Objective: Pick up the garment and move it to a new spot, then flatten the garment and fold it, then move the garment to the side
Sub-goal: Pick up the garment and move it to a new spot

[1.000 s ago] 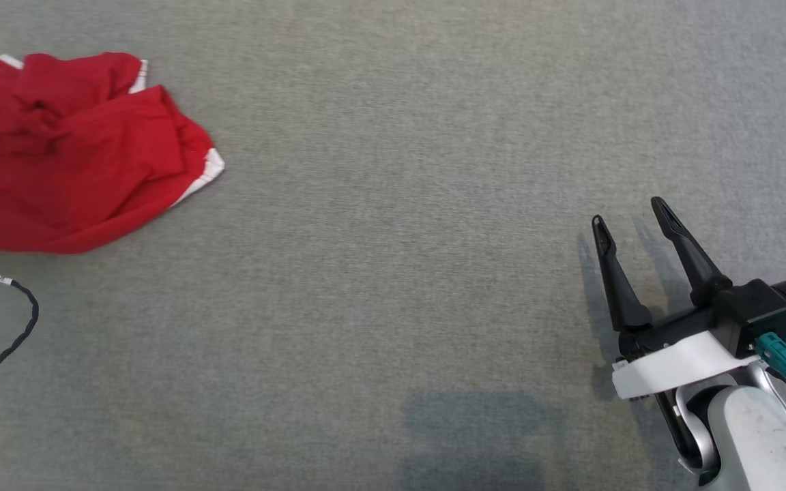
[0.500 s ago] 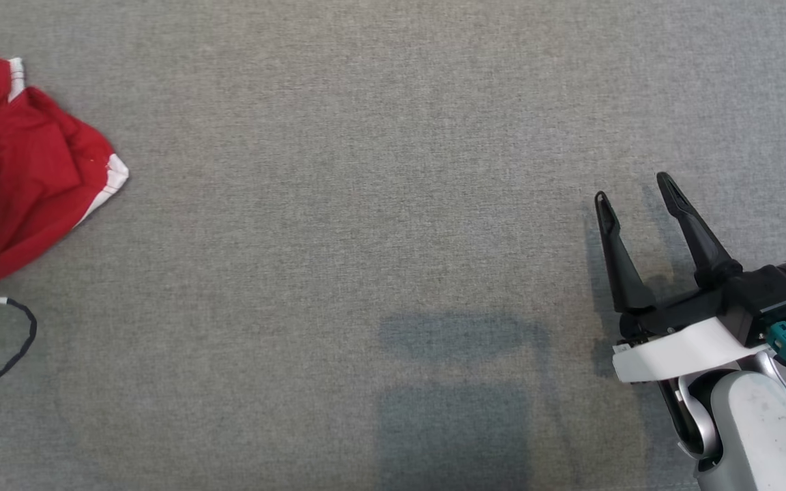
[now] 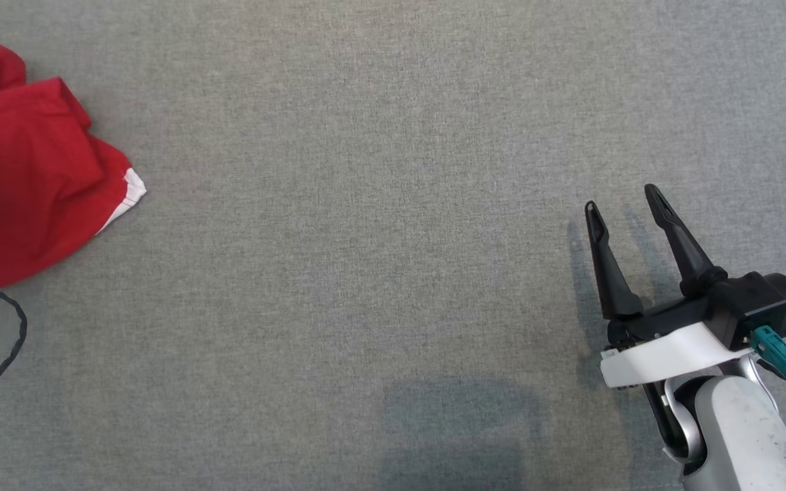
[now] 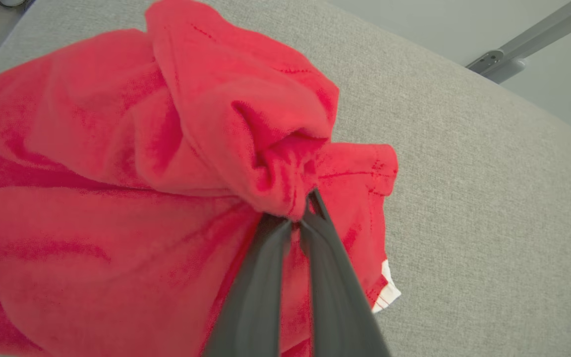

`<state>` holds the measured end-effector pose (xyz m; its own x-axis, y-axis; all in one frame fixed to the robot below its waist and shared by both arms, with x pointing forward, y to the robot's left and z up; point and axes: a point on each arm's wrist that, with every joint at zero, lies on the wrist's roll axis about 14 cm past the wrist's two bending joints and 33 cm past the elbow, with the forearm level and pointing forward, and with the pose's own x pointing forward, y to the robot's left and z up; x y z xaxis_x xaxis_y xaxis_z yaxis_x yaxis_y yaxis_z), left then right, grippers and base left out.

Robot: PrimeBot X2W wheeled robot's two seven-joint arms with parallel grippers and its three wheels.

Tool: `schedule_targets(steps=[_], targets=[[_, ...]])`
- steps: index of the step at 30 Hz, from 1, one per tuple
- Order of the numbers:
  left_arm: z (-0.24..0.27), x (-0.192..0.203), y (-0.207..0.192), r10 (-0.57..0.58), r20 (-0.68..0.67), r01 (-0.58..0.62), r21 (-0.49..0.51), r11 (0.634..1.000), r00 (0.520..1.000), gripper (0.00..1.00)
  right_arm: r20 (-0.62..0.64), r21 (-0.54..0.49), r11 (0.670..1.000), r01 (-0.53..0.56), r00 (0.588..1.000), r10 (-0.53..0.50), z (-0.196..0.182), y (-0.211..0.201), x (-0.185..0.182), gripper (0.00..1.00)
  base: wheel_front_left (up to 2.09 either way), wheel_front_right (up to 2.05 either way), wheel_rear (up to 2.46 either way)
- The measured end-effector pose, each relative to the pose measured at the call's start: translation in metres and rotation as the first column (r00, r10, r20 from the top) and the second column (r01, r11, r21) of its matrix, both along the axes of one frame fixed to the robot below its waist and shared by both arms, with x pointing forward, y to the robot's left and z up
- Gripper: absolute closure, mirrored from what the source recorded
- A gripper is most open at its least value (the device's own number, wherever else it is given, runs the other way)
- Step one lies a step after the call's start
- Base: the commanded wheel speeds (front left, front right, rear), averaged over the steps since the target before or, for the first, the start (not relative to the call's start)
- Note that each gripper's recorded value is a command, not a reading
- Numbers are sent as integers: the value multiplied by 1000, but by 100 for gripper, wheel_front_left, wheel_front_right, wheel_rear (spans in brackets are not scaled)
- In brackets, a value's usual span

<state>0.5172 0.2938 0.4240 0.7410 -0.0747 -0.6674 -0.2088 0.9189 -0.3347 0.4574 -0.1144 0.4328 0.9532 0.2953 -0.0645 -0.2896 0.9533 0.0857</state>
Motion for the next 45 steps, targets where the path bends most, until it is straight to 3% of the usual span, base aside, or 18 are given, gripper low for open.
schedule_targets(steps=[7, 15, 20, 25, 33, 39, 43, 45], targets=[[49, -10, 6, 4, 128, -5, 5, 1000, 992, 100, 47, 26, 1000, 9, 999, -11, 25, 2, -14, 0, 0, 0, 0], [118, -25, -22, -84, 294, 90, -7, 996, 952, 100, 97, 59, 998, 23, 995, -29, 55, 3, -46, 0, 0, 0, 0], [177, -39, -55, -187, 414, 194, 26, 981, 891, 100, 143, 78, 996, 52, 988, -63, 76, -5, -71, 0, 0, 0, 0], [242, -51, -104, -260, 589, 295, 39, 955, 765, 100, 195, 95, 992, 89, 975, -106, 96, -17, -93, 0, 0, 0, 0], [283, -70, -215, -334, 748, 515, -13, 857, 574, 100, 251, 104, 980, 171, 949, -192, 116, -45, -119, 0, 0, 0, 0], [251, -75, -286, -398, 733, 630, -52, 775, 551, 100, 264, 95, 963, 252, 926, -268, 123, -70, -133, 0, 0, 0, 0], [215, -76, -326, -449, 681, 685, -106, 721, 578, 100, 252, 82, 949, 306, 914, -317, 122, -86, -143, 0, 0, 0, 0], [195, -72, -336, -468, 652, 686, -111, 719, 596, 100, 248, 77, 942, 327, 909, -336, 121, -93, -146, 0, 0, 0, 0]])
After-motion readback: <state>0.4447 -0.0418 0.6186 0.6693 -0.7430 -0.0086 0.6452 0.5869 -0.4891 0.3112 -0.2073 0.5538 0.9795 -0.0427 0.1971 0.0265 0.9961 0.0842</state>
